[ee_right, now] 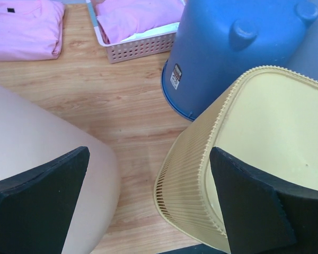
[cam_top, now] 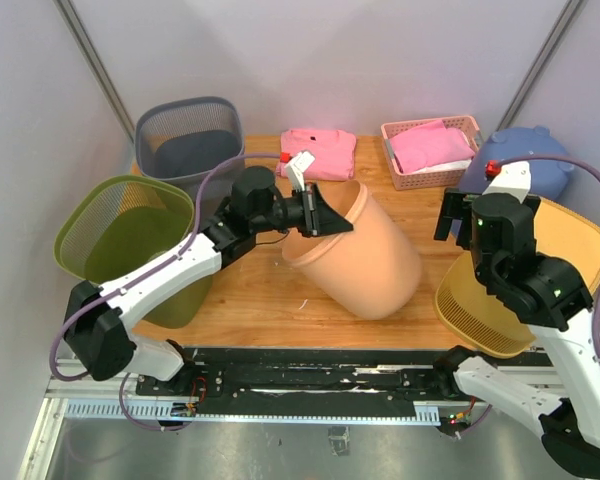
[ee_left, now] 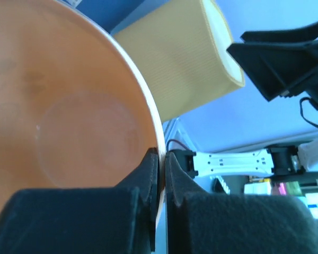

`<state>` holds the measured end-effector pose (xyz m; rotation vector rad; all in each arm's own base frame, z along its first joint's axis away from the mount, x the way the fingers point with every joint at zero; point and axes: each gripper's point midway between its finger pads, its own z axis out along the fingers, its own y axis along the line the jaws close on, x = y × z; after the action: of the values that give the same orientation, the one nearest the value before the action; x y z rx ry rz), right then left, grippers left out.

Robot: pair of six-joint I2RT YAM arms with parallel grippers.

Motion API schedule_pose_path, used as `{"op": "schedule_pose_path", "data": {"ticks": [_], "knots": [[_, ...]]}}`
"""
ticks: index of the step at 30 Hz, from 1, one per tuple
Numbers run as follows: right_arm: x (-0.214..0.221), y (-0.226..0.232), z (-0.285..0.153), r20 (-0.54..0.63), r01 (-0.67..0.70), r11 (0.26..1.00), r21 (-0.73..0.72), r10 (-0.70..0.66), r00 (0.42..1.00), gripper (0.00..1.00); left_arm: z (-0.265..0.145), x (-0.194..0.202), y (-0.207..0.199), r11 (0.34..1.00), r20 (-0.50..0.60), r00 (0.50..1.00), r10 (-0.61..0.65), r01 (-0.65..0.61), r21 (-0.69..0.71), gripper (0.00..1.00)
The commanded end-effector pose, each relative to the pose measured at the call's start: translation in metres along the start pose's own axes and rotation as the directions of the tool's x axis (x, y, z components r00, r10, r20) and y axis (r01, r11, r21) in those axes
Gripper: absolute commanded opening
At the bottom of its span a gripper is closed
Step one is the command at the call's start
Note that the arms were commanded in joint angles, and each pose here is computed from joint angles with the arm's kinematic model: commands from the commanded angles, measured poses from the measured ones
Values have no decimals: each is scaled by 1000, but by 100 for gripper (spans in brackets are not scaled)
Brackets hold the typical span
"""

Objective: Turn the large container upside down

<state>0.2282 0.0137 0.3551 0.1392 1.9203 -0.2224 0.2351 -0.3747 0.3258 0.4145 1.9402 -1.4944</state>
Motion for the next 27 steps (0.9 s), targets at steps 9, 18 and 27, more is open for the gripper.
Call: {"op": "schedule_pose_path", "data": {"ticks": [9, 18, 27], "knots": [[51, 81, 10, -194, -12, 941, -338, -57, 979, 97, -15, 19, 80, 987, 39, 999, -5, 11, -159, 58], [93, 86, 23, -359, -93, 934, -344, -39, 933, 99, -56, 4, 118, 856, -37, 976, 216, -207, -473, 90], [113, 98, 28, -511, -420, 830, -367, 197, 836, 99, -65, 15, 136, 813, -104, 969, 225, -245, -527, 77]]}}
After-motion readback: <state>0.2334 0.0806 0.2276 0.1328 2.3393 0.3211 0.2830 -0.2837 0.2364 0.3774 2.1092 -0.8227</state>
